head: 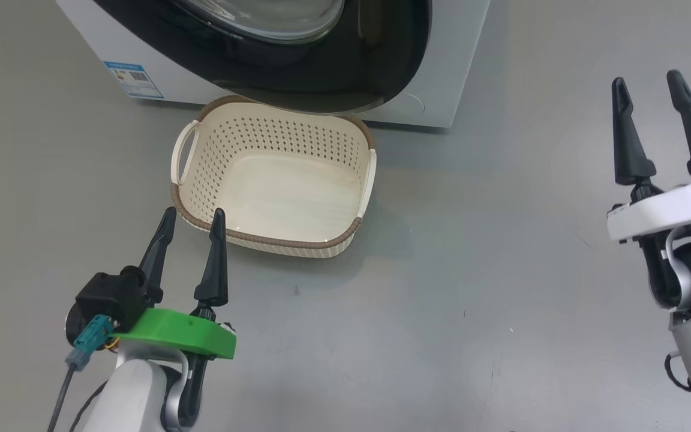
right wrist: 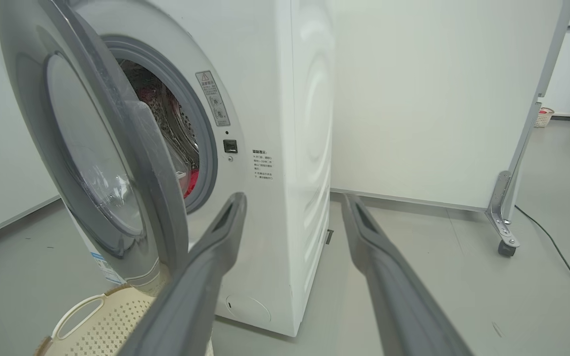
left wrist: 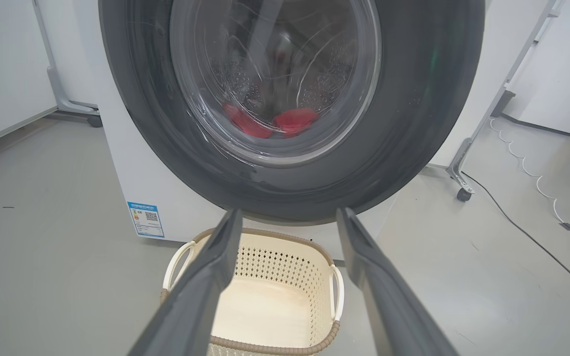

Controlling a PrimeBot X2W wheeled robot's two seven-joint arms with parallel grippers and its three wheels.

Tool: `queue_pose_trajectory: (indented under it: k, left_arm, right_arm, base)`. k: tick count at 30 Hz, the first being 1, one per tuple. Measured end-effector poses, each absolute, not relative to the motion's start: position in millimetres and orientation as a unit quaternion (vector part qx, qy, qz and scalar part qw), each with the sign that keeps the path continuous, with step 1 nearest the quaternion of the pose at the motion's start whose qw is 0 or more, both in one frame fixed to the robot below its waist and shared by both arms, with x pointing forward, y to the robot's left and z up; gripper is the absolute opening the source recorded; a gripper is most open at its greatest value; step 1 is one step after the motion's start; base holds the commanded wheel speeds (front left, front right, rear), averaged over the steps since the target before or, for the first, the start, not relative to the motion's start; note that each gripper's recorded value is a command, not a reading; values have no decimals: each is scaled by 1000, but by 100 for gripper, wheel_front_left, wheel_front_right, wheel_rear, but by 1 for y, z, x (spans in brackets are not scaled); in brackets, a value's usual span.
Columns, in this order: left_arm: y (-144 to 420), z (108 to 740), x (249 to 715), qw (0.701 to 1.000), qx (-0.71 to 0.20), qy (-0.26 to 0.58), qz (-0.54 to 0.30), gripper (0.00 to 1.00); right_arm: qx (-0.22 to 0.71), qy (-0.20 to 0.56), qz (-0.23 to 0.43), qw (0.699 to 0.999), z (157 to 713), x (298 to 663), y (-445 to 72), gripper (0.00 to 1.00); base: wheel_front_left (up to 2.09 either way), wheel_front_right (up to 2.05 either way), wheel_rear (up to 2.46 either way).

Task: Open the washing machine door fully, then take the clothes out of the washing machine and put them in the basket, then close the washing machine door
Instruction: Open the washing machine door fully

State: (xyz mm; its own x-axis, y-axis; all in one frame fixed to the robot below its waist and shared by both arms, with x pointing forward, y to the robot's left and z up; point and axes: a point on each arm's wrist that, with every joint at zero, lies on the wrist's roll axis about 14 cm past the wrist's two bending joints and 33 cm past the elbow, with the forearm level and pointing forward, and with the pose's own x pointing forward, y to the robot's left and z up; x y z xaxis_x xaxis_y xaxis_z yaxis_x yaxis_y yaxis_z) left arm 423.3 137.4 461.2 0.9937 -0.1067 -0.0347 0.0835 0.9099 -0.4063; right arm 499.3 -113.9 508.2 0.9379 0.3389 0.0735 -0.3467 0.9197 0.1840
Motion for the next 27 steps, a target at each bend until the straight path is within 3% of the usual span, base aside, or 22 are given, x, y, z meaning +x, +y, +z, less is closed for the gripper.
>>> queue_pose_trajectory:
  k: [3,4,5,6,15,19,27]
  left_arm:
    - [136,458,425,977,-206,32,-51,100]
    - [135,458,425,977,-206,32,-52,100]
    - [135,458,427,977,-205,32,-53,100]
    - [135,458,428,977,-205,31,-54,100]
    - [141,450,431,976,-208,41,-44,100]
    - [142,448,434,976,-208,42,-43,100]
    - [154,439,436,975,-214,51,-24,100]
  right_arm:
    - [93,-27,187,978,515,512,-109,100]
    - [90,-27,190,977,516,515,-107,94]
    - [88,-27,197,976,517,518,-104,39]
    - [86,-26,203,975,518,521,-102,0]
    - [127,-9,226,966,522,552,-82,0]
    - [201,10,220,954,523,569,-74,0]
    - [358,78,222,904,517,603,-51,0]
  base:
    - [0,0,0]
    - [0,0,0]
    - [0,0,0]
    - [0,0,0]
    - [0,0,0]
    - [0,0,0]
    - [0,0,0]
